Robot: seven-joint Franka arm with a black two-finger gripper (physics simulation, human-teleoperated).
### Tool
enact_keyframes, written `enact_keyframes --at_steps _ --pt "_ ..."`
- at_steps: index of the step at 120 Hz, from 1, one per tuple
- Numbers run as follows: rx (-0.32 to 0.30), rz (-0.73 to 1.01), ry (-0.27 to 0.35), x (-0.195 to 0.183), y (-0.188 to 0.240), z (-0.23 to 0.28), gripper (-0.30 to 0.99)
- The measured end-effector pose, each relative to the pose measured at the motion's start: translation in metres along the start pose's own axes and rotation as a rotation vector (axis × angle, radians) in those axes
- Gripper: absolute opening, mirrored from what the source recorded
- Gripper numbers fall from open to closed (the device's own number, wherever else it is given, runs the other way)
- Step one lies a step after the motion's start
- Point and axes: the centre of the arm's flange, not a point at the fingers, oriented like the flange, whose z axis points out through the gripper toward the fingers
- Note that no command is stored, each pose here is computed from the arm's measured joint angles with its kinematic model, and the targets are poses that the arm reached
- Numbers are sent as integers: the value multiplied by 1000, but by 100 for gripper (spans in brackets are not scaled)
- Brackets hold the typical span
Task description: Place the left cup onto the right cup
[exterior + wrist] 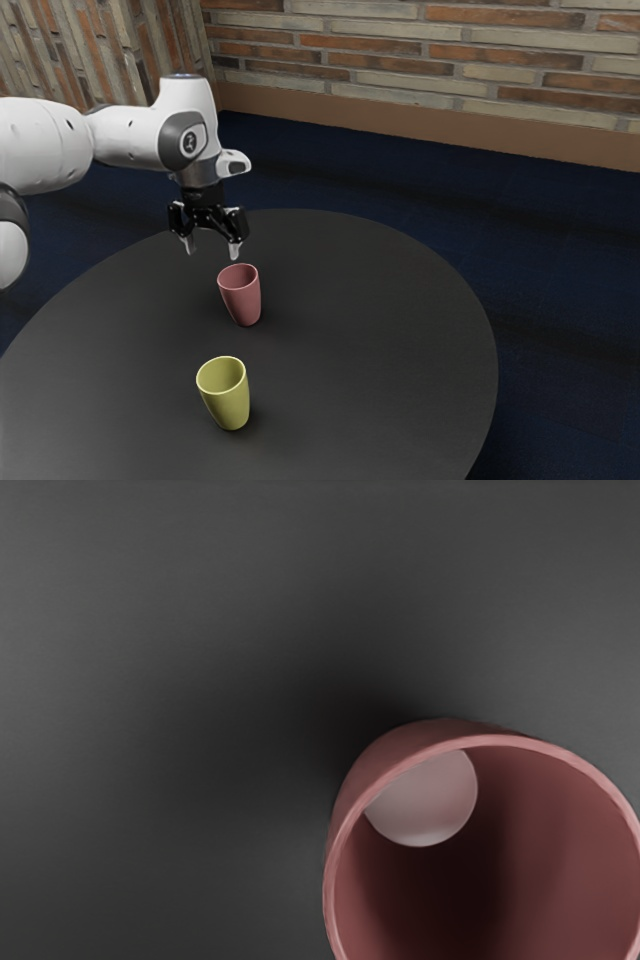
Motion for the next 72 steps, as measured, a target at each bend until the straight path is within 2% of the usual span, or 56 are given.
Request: enact_keyframes --at_steps 42,72 --pt "-4 -8 -21 -5 0 24 69" --pt "-6 -15 -11 -5 -1 32 69"
